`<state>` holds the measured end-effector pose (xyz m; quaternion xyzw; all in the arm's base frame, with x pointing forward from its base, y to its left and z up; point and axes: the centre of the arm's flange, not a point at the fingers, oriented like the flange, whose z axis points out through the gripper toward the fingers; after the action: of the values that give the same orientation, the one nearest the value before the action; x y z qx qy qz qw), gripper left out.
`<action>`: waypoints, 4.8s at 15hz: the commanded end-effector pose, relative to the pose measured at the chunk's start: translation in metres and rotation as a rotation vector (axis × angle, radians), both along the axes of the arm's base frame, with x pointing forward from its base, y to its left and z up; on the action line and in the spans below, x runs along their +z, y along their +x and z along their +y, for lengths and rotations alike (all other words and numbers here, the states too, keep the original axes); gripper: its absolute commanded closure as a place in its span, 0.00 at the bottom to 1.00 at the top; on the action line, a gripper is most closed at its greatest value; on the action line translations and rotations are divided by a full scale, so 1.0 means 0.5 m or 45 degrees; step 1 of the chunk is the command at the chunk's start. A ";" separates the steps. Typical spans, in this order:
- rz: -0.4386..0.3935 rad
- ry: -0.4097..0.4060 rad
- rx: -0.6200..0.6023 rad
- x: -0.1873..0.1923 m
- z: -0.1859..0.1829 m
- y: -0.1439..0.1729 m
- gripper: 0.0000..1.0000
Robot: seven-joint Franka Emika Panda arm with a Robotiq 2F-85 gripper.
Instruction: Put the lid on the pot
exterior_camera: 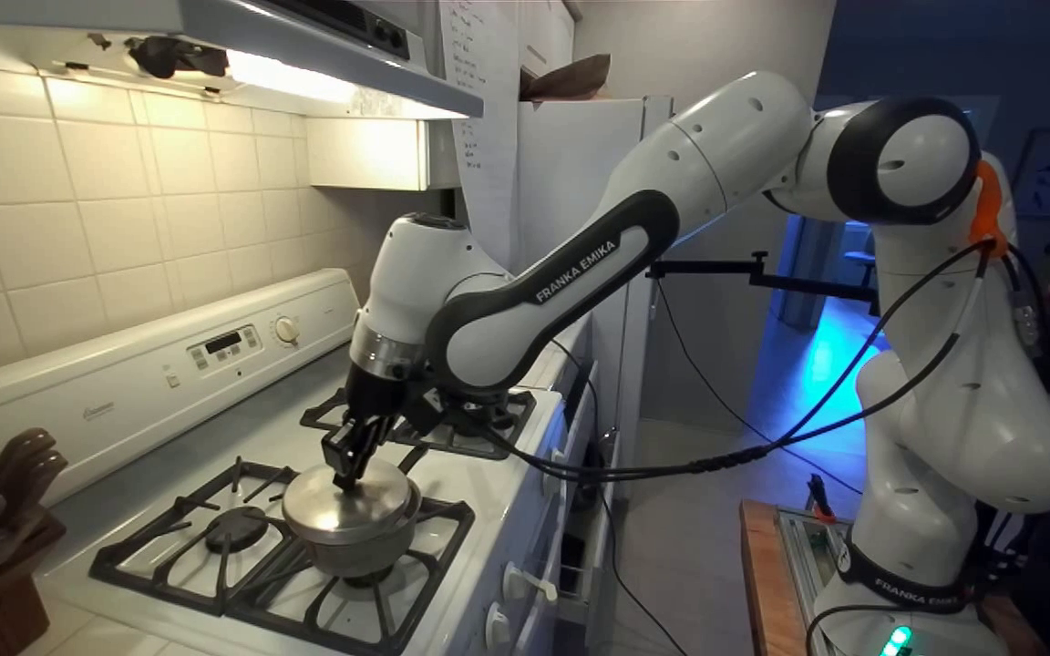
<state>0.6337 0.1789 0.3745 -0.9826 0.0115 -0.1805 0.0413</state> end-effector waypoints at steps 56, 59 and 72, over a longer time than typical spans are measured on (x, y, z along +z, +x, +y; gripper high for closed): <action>0.163 0.070 -0.087 0.105 0.000 -0.084 0.00; 0.160 0.063 -0.065 0.126 0.012 -0.100 0.00; 0.219 0.006 -0.041 0.153 0.016 -0.135 0.00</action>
<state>0.5808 0.1926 0.4480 -0.9931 0.0376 -0.1005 0.0476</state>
